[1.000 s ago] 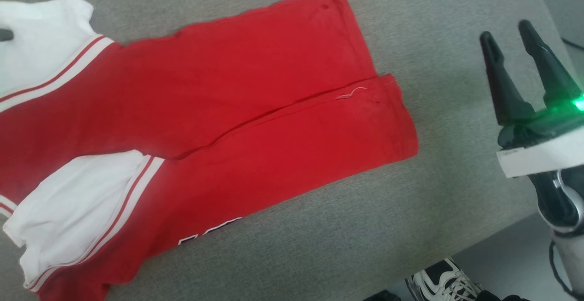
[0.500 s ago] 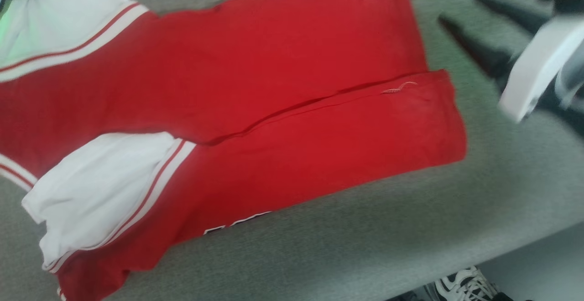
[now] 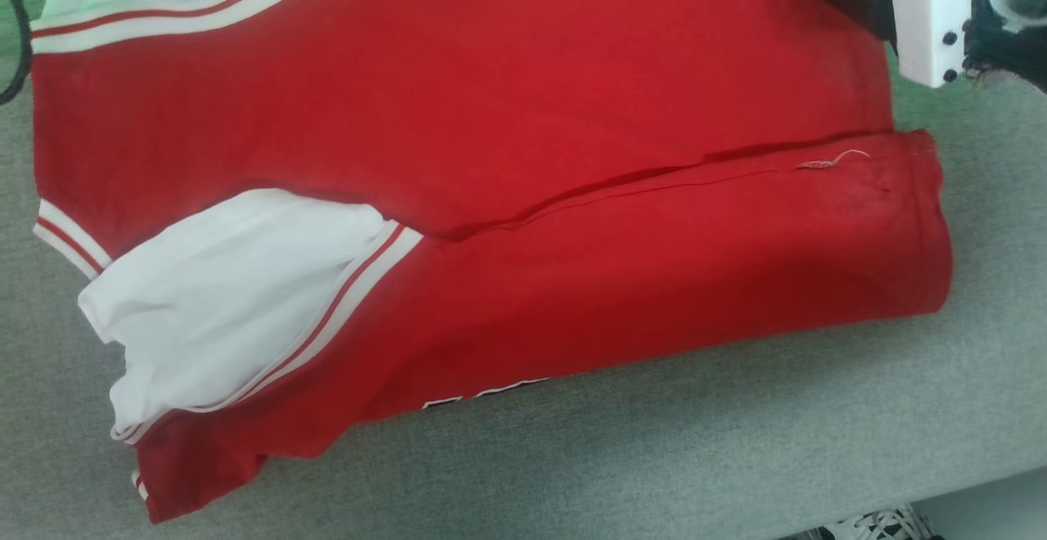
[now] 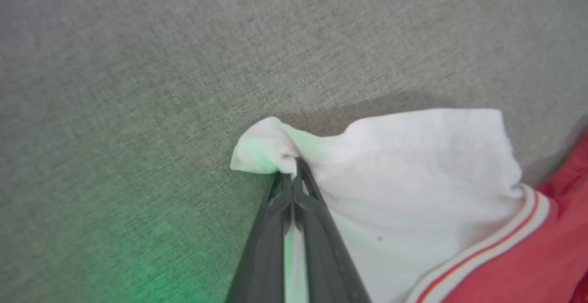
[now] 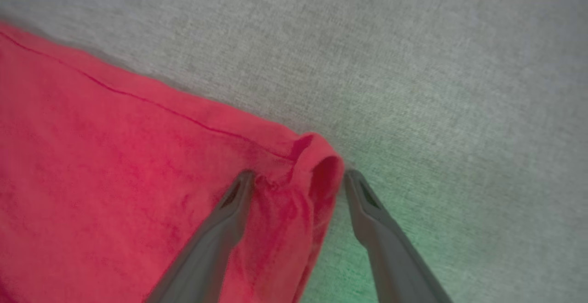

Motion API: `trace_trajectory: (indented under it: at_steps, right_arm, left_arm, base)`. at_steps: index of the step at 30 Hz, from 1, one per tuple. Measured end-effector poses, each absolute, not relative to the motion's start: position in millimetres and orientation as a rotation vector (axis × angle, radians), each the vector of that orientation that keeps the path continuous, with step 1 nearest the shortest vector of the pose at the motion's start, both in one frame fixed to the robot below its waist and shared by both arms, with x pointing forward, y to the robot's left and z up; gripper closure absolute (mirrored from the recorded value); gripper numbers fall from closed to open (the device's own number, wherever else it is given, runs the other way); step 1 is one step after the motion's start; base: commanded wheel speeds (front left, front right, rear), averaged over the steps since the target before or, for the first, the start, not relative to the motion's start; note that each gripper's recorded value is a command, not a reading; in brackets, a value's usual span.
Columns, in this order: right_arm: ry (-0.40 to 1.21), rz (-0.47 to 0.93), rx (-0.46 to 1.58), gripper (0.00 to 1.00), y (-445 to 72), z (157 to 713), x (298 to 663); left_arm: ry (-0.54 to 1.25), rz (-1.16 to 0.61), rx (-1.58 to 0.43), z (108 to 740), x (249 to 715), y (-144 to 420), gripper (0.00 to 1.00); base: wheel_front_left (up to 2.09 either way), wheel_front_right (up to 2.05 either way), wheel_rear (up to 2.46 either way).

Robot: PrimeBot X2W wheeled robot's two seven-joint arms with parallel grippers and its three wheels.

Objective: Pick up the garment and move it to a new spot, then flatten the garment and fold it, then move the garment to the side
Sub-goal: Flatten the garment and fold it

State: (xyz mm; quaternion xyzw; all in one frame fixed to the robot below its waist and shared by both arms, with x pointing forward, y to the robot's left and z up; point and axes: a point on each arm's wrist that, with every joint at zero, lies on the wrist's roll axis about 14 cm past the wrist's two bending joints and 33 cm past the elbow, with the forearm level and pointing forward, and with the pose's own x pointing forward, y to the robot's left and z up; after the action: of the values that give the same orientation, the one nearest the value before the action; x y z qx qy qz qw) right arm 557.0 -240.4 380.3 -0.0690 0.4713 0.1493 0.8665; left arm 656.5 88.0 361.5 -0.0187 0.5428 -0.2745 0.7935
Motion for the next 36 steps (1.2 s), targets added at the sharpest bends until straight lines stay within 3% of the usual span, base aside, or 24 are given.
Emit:
trace_trajectory:
  at_steps: [4,5,6,7,16,22,36]
  right_arm:
    - [1.015,0.326,-0.128,0.00,-238.4,378.8,555.2]
    - [1.019,0.329,-0.135,0.20,-238.3,378.6,554.4]
    - [1.021,0.334,-0.137,0.81,-237.9,379.0,553.8]
    - [1.021,0.334,-0.137,1.00,-237.9,379.0,553.8]
    - [0.899,0.334,-0.081,1.00,-232.3,396.4,561.3]
    - [0.825,0.340,-0.079,1.00,-233.1,425.4,550.2]
    - [0.692,0.391,-0.063,1.00,-236.7,480.1,493.5]
  left_arm:
    - [1.158,-0.593,-0.039,362.8,657.0,86.3,1.00]
    - [1.155,-0.594,-0.039,363.3,657.2,85.8,1.00]
    - [1.150,-0.595,-0.040,364.0,657.7,85.3,1.00]
    - [1.150,-0.595,-0.040,364.0,657.7,85.3,1.00]
    - [1.037,-0.638,-0.112,386.8,652.1,67.4,1.00]
    - [0.883,-0.735,-0.225,446.7,628.9,44.6,1.00]
    - [0.598,-0.862,-0.284,539.6,494.9,69.8,1.00]
  base:
    - [0.00,0.00,0.00]
    - [0.00,0.00,0.00]
    - [0.00,0.00,0.00]
    - [0.00,0.00,0.00]
    - [0.00,0.00,0.00]
    - [0.00,0.00,0.00]
    - [0.00,0.00,0.00]
